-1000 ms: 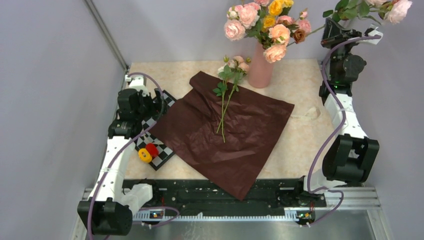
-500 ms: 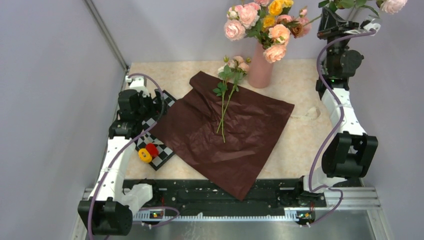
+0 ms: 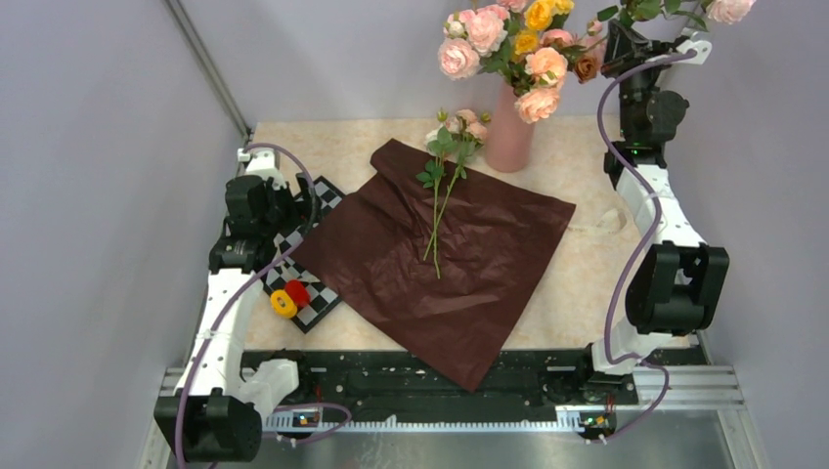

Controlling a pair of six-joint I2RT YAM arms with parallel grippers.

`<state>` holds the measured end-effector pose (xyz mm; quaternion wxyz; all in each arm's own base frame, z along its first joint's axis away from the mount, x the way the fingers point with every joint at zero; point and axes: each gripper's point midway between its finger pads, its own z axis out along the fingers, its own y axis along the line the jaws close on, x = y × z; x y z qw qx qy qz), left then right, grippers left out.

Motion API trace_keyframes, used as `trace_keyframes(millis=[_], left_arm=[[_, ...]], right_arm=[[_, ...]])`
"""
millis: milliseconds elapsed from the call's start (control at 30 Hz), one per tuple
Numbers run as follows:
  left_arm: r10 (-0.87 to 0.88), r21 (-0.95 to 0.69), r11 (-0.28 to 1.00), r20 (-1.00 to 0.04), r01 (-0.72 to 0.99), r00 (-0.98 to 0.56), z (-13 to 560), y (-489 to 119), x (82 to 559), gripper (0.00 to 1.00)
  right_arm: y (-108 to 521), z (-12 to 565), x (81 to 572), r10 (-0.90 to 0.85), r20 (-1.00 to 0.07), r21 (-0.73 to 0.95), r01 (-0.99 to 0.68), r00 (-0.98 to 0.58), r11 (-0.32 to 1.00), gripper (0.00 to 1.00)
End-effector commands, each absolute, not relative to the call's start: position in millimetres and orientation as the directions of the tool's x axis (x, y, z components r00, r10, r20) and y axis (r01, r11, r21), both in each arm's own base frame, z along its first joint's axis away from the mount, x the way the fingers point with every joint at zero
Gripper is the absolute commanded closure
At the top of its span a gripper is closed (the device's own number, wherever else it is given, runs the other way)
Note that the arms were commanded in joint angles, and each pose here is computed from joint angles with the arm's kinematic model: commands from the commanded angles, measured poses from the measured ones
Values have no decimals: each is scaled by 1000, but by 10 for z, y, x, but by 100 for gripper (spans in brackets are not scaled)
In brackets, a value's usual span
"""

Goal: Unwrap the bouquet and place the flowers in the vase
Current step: Insert the fake flower into the vase.

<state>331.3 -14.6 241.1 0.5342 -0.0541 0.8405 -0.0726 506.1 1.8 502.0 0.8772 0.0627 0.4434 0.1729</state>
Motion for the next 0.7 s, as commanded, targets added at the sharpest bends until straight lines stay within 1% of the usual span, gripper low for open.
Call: trace_keyframes(millis=[0, 100, 333, 667], left_arm=[[-165, -173, 985, -917, -11, -362, 2561, -110, 3354, 1], [-166, -172, 985, -917, -14, -362, 2560, -99, 3356, 1], [-168, -175, 984, -916, -12, -365, 2551, -99, 3367, 1], [-171, -178, 984, -913, -15, -370, 2533, -91, 3373, 1]], right_arm=[[73, 5322, 4996, 352, -707, 222, -279, 614, 934, 100], [100, 5298, 5049, 367, -709, 227, -298, 602, 927, 100], [217, 5126, 5201, 360, -750, 206, -321, 555, 924, 100], [475, 4830, 5384, 327, -818, 138, -391, 473, 910, 100]])
